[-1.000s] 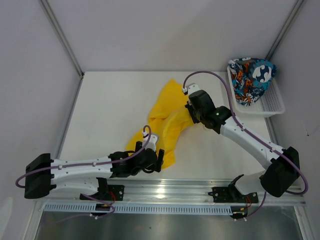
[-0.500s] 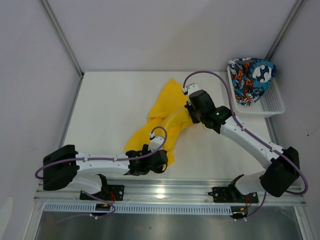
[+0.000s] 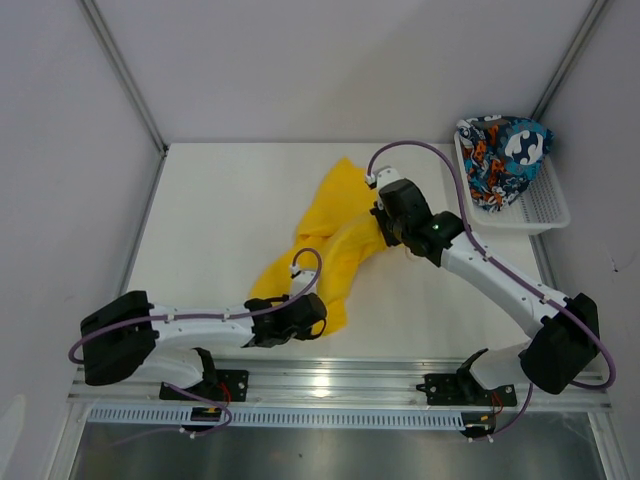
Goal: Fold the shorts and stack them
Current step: Flatten the shorts out
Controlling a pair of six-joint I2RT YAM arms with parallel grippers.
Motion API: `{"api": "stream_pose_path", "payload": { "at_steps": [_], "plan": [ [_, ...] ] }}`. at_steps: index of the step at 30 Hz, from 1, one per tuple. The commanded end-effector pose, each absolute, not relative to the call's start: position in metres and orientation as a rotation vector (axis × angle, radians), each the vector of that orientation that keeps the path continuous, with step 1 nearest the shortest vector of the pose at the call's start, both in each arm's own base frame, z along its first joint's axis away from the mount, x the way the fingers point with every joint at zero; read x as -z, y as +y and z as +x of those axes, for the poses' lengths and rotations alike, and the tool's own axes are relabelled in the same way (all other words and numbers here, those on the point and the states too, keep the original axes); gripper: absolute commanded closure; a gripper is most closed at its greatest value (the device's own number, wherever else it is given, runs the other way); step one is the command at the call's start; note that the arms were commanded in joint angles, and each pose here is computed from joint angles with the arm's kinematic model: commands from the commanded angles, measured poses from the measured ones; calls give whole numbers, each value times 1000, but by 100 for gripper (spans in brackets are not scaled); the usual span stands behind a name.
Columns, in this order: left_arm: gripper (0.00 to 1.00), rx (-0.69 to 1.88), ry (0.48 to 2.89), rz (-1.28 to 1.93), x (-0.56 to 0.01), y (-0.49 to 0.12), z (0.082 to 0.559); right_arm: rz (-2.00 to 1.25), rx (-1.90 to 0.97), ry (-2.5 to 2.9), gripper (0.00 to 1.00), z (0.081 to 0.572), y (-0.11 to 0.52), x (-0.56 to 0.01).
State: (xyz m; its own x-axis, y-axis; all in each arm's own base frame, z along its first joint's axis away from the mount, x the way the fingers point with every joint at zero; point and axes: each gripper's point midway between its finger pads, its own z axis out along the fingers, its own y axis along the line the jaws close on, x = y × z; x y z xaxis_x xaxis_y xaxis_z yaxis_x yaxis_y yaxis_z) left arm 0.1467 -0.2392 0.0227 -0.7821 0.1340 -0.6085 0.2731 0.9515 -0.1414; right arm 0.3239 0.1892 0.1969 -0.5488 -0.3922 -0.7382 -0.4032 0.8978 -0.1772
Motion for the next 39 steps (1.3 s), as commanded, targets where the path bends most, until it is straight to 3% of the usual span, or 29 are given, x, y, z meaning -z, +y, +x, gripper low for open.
{"api": "stream_pose_path", "payload": {
  "at_steps": [1, 8, 12, 18, 24, 30, 39],
  "plan": [
    [100, 351, 2431, 256, -39, -246, 162, -499, -51, 2141, 100, 341, 195, -218],
    [100, 306, 2264, 99, -162, -208, 242, -389, 59, 2105, 100, 372, 169, -239],
    [100, 261, 2171, -68, -228, -164, 292, -345, -45, 2084, 100, 396, 163, -262],
    [100, 249, 2053, -172, -312, -132, 330, -252, -167, 2015, 100, 420, 164, -324],
    [100, 289, 1886, -47, -387, -122, 314, -372, -405, 1830, 100, 376, 183, -403],
    [100, 339, 1688, 5, -458, -100, 265, -468, -569, 1698, 100, 310, 185, -456],
    [100, 453, 1521, 72, -511, -86, 203, -608, -788, 1687, 100, 223, 200, -482]
  ]
}}
